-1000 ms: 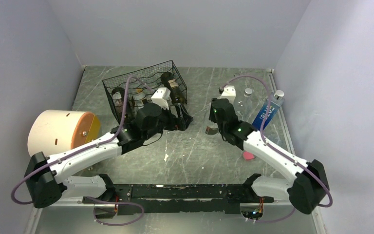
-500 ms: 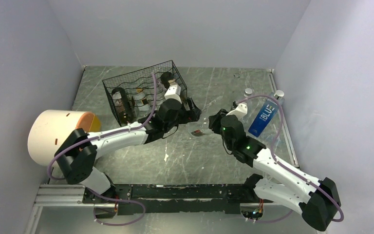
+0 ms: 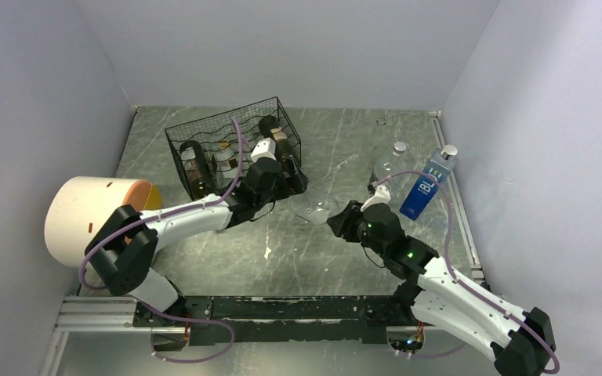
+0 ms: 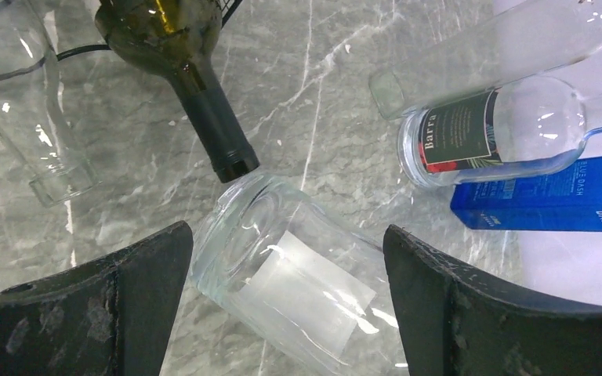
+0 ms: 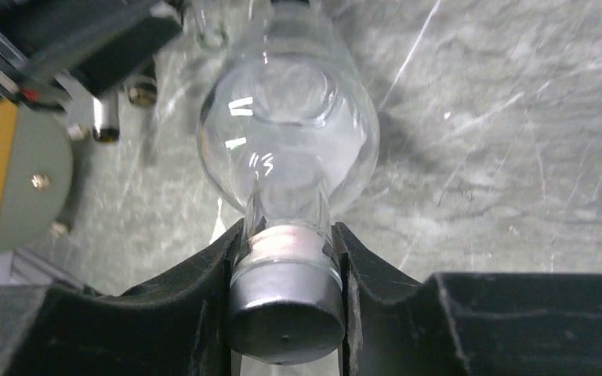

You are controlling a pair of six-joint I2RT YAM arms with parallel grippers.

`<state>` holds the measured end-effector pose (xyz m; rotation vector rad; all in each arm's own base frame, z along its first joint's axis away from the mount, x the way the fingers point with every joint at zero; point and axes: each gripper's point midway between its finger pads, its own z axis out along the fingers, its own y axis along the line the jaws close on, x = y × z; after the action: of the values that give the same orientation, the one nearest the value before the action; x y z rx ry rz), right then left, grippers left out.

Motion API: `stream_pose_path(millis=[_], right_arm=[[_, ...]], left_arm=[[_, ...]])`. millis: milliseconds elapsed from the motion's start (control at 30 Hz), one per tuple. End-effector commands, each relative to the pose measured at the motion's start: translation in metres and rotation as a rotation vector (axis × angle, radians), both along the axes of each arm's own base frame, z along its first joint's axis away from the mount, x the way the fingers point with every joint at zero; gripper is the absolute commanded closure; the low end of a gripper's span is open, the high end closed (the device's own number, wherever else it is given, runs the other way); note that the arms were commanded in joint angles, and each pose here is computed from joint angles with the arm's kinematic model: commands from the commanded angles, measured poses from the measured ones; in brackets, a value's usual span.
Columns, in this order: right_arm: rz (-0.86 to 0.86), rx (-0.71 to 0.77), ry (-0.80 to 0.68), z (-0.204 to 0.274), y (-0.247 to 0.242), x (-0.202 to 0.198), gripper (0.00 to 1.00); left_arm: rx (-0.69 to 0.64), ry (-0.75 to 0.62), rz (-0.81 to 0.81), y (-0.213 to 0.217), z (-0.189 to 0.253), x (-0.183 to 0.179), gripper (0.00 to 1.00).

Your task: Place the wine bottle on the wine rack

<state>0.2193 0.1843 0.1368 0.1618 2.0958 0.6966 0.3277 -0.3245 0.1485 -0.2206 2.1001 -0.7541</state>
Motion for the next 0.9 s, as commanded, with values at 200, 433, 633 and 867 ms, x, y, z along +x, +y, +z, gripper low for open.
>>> stream_pose_path(millis=[200, 433, 633, 867], right_arm=[[0.363, -0.178, 0.267, -0.069, 0.014, -0.066, 1.0], [0.427, -0.268, 0.279, -0.081, 0.026, -0.069, 1.0], [0.447, -0.341, 0.324, -0.094, 0.028, -0.073, 1.0], [0.43, -0.404, 0.352, -0.103, 0.024, -0.071, 0.8]], left_arm=[[0.075, -0.032, -0.05, 0.012, 0.0, -0.004, 0.05], [0.116, -0.015, -0.082, 0.016, -0.009, -0.007, 0.05], [0.127, 0.01, -0.189, 0.006, -0.015, -0.015, 0.04], [0.089, 0.083, -0.318, -0.015, -0.031, -0.029, 0.05]])
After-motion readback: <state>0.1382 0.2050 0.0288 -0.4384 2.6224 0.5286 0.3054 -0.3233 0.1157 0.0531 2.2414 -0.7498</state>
